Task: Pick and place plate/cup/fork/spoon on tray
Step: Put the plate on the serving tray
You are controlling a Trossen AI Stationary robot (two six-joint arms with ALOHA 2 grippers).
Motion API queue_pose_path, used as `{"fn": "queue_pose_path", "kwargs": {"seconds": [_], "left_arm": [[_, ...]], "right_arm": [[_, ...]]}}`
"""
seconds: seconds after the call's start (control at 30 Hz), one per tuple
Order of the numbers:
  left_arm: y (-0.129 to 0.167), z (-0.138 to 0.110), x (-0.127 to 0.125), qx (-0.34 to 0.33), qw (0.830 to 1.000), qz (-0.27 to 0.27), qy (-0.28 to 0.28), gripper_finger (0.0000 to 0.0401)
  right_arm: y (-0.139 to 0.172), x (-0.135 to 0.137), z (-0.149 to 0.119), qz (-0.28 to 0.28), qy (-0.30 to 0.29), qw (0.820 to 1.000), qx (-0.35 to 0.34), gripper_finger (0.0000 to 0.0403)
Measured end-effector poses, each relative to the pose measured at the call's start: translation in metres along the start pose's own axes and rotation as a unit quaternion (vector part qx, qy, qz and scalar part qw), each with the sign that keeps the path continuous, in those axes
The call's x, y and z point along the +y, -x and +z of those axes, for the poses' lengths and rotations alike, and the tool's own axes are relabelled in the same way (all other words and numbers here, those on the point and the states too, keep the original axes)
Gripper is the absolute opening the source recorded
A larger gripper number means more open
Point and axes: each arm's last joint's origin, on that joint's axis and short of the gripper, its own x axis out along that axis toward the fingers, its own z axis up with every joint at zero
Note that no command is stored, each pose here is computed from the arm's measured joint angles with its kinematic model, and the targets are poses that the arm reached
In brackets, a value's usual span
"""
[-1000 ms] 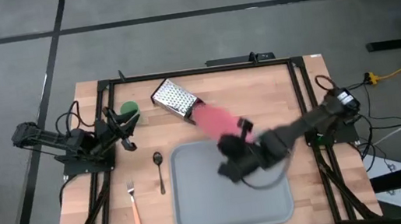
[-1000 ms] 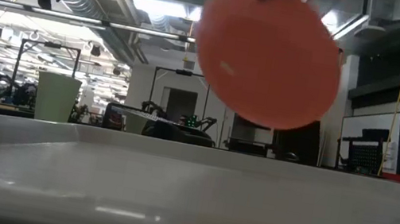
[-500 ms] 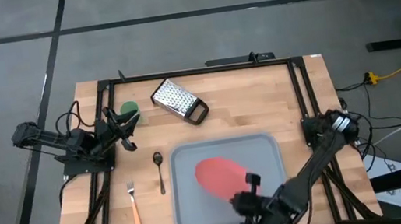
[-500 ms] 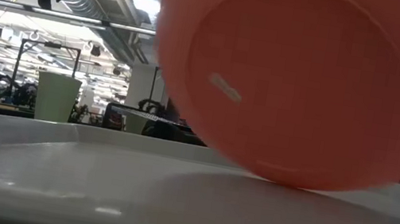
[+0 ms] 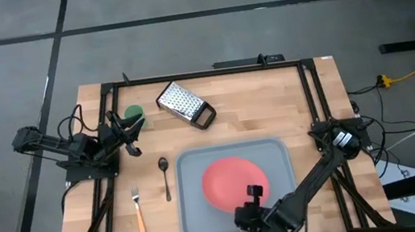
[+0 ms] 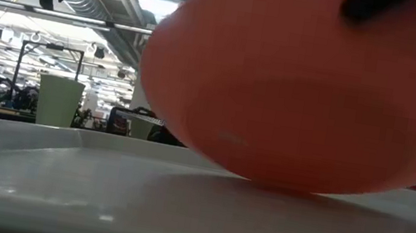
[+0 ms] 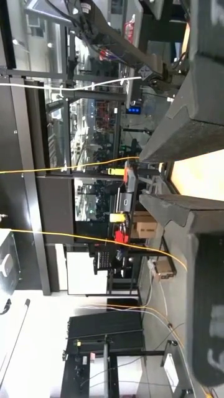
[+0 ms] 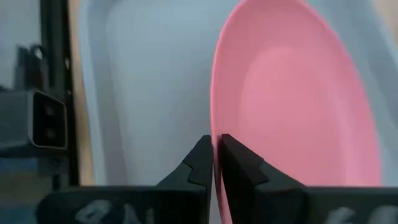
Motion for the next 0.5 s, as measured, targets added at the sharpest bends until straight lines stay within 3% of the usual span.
{"fn": "queue_pose_path", "kwargs": {"seconds": [0.17, 0.5], "left_arm": [[0.0, 0.0, 0.0, 0.0, 1.0, 0.0, 0.0, 0.0085], [0.0, 0.0, 0.0, 0.0, 1.0, 0.0, 0.0, 0.0085]], "right_arm": [[-0.019, 0.005, -0.01, 0.027, 0.024, 0.997, 0.068, 0.0034], [-0.021, 0.006, -0.011, 0.023, 0.022, 0.997, 0.067, 0.0035]]}}
